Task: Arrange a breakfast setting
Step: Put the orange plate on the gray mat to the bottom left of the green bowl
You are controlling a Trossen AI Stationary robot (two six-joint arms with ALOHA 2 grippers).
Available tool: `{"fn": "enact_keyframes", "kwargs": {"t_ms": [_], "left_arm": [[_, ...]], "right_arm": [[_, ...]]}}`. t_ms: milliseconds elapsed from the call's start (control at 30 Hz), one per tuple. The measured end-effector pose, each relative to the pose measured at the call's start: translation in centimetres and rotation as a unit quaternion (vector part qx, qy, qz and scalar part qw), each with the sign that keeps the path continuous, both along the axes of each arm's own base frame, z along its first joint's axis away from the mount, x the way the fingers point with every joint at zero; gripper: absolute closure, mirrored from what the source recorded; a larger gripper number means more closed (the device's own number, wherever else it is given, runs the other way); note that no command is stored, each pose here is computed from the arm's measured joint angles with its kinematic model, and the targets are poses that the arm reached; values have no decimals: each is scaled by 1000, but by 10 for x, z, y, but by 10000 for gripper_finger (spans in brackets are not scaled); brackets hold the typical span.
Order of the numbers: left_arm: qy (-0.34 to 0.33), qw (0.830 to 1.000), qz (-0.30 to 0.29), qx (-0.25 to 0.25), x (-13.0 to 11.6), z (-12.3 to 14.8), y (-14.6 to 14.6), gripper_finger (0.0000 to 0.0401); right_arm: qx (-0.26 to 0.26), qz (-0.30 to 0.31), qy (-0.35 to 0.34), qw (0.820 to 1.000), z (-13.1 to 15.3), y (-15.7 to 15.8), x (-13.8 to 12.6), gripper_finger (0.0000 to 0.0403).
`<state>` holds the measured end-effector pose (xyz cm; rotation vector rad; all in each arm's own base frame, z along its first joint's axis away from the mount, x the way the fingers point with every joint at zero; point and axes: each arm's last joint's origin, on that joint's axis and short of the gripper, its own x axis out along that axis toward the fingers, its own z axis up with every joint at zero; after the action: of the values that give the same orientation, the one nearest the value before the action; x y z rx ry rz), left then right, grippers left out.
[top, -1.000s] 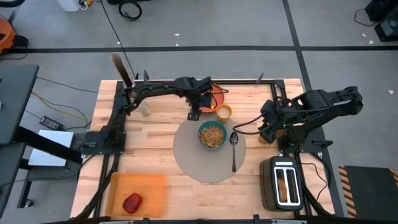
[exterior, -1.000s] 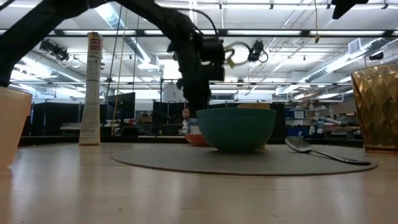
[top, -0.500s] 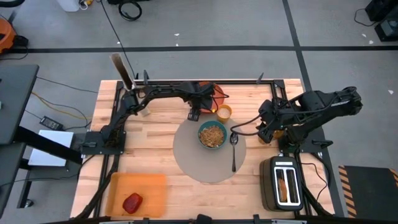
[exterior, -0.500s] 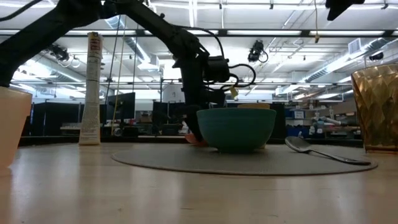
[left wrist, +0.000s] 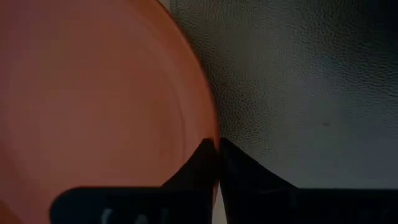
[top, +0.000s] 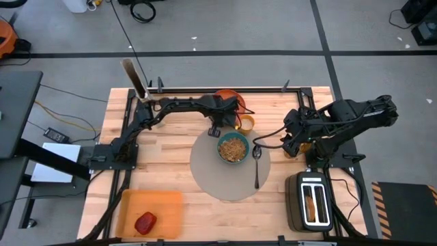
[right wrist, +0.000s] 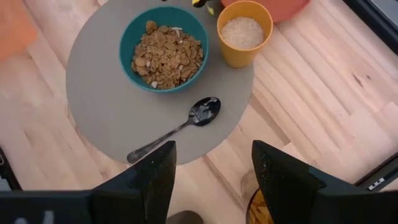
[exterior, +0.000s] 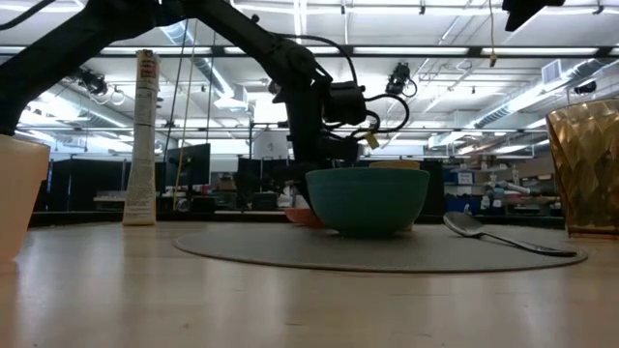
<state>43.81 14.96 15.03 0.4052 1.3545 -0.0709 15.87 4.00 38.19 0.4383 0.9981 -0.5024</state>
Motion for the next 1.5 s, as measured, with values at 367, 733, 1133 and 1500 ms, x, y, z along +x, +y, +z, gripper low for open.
{"fn": "enact_keyframes", "kwargs": {"t_ms": [367,733,1133,1500], "left_arm": [[42,995,83,29,-25,41,-5,387],[-43,992,117,34,-64,147,-65,387],[-112,989,93,-35,-101,198,-204,385],[-98,992,23,-70,-108,165,-318,386]], "right_arm": [[-4,14,4,1000,0,0,0,185],[-6,48,13,999,0,1,0,185],[-11,97,-50,994,4,18,11,185],[-10,200,-33,979,-12,72,25,185]]}}
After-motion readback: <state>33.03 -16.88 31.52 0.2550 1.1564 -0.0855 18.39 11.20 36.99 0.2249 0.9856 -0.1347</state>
